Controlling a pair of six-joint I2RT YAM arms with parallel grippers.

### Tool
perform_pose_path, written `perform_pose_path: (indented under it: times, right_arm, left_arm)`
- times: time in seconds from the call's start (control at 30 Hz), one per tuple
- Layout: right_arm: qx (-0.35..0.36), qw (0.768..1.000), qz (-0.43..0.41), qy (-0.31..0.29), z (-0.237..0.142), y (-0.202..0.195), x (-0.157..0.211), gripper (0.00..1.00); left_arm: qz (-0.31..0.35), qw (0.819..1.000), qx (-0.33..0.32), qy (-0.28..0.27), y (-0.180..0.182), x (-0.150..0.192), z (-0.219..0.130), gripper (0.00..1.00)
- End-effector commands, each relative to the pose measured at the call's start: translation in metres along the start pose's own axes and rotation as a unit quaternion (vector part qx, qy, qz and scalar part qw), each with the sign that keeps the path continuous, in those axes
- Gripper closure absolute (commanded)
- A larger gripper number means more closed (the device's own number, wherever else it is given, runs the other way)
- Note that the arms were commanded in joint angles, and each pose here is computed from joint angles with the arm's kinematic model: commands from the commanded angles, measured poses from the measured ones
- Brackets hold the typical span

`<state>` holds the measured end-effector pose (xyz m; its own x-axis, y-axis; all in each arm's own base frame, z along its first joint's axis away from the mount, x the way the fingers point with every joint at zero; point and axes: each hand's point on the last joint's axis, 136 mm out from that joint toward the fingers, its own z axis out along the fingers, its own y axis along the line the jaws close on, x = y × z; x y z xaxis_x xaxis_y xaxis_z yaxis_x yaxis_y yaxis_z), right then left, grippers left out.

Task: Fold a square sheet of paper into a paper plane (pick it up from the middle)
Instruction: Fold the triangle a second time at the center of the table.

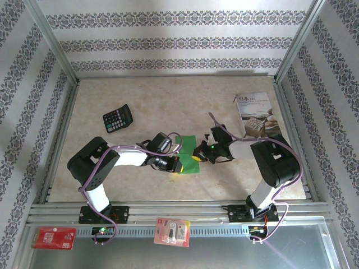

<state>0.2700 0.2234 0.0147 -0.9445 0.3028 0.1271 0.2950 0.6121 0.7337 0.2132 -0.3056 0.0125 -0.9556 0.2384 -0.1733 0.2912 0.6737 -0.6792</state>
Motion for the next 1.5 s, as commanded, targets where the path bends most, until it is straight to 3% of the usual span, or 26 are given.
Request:
perform_pose_path:
  times: [0.0,0.13,0.27,0.57,1.03,1.3,1.4,1.47]
  right_arm:
    - [0.092,0.99,0.038,-0.098,-0.019,-0.053,-0.049,1.0]
    - [0.055,0.992,0.015,-0.111,-0.033,-0.03,-0.06,1.0]
    - [0.01,0.993,-0.05,-0.103,-0.039,0.009,-0.044,1.0]
    - [-0.003,0.994,-0.095,-0.047,0.001,0.032,0.002,1.0]
    - [0.04,0.996,-0.073,-0.024,0.021,-0.014,0.006,1.0]
    - [0.054,0.996,-0.065,-0.018,0.024,-0.029,0.009,1.0]
    - [0.055,0.996,-0.066,-0.018,0.023,-0.029,0.009,1.0]
    - [0.054,0.996,-0.066,-0.018,0.023,-0.03,0.009,1.0]
  left_arm:
    - [-0.084,0.981,-0.128,0.114,0.072,0.08,0.002,1.0]
    - [-0.083,0.982,-0.126,0.111,0.07,0.076,0.002,1.0]
    - [-0.083,0.983,-0.126,0.108,0.068,0.073,0.002,1.0]
    - [-0.083,0.983,-0.124,0.107,0.067,0.07,0.003,1.0]
    - [-0.063,0.989,-0.102,0.084,0.047,0.047,-0.001,1.0]
    - [-0.026,1.0,0.007,0.013,-0.019,-0.011,-0.009,0.82]
    - [-0.023,0.999,0.023,-0.002,-0.028,-0.024,-0.008,0.84]
    - [-0.024,0.999,0.024,-0.003,-0.03,-0.029,-0.005,0.91]
